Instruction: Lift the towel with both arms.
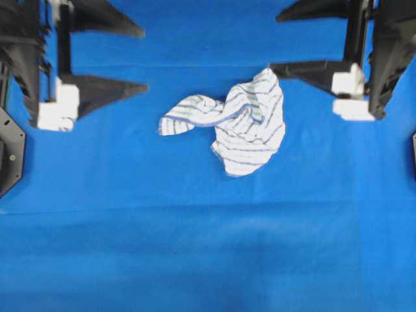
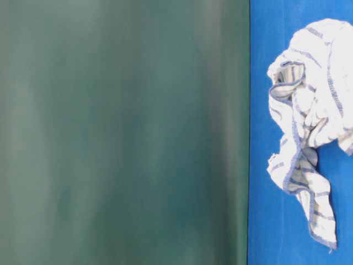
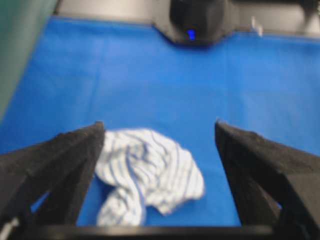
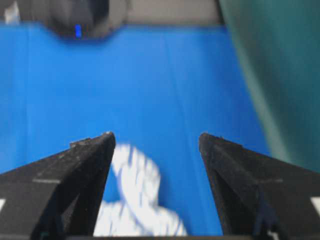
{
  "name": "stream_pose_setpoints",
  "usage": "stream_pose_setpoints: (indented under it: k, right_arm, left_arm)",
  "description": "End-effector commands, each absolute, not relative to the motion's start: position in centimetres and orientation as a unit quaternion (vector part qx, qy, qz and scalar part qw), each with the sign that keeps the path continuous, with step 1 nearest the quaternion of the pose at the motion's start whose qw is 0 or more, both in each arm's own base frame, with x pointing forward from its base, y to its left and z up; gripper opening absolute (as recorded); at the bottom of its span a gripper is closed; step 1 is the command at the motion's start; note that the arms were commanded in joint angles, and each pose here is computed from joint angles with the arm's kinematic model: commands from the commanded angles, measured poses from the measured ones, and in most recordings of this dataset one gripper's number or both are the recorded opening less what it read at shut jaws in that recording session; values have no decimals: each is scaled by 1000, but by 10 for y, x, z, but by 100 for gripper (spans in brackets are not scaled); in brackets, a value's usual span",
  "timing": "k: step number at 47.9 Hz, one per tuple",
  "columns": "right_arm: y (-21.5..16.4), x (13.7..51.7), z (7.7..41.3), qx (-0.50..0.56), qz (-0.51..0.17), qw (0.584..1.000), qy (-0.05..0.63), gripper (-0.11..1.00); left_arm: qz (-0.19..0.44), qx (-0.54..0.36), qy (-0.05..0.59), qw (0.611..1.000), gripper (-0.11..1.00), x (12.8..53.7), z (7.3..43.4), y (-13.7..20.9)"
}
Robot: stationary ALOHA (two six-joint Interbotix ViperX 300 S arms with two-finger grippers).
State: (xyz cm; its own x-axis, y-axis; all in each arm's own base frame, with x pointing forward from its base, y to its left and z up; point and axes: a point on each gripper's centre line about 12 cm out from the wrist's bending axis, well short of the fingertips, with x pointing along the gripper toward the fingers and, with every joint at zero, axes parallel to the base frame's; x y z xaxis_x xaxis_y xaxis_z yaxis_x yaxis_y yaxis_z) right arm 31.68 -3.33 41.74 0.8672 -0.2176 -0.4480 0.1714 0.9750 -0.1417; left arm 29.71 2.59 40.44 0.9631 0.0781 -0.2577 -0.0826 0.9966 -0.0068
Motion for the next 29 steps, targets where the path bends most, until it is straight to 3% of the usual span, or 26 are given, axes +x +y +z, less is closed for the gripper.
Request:
stream_pose_setpoints:
  k: [1, 29]
  right_arm:
    - [-33, 313, 404, -40, -102, 963, 247, 67]
    - [-20, 316, 227, 44, -81, 928, 361, 67]
  left_arm:
    - [36, -8, 136, 990, 91, 304, 386, 23]
    - [31, -4, 236, 971, 91, 358, 210, 23]
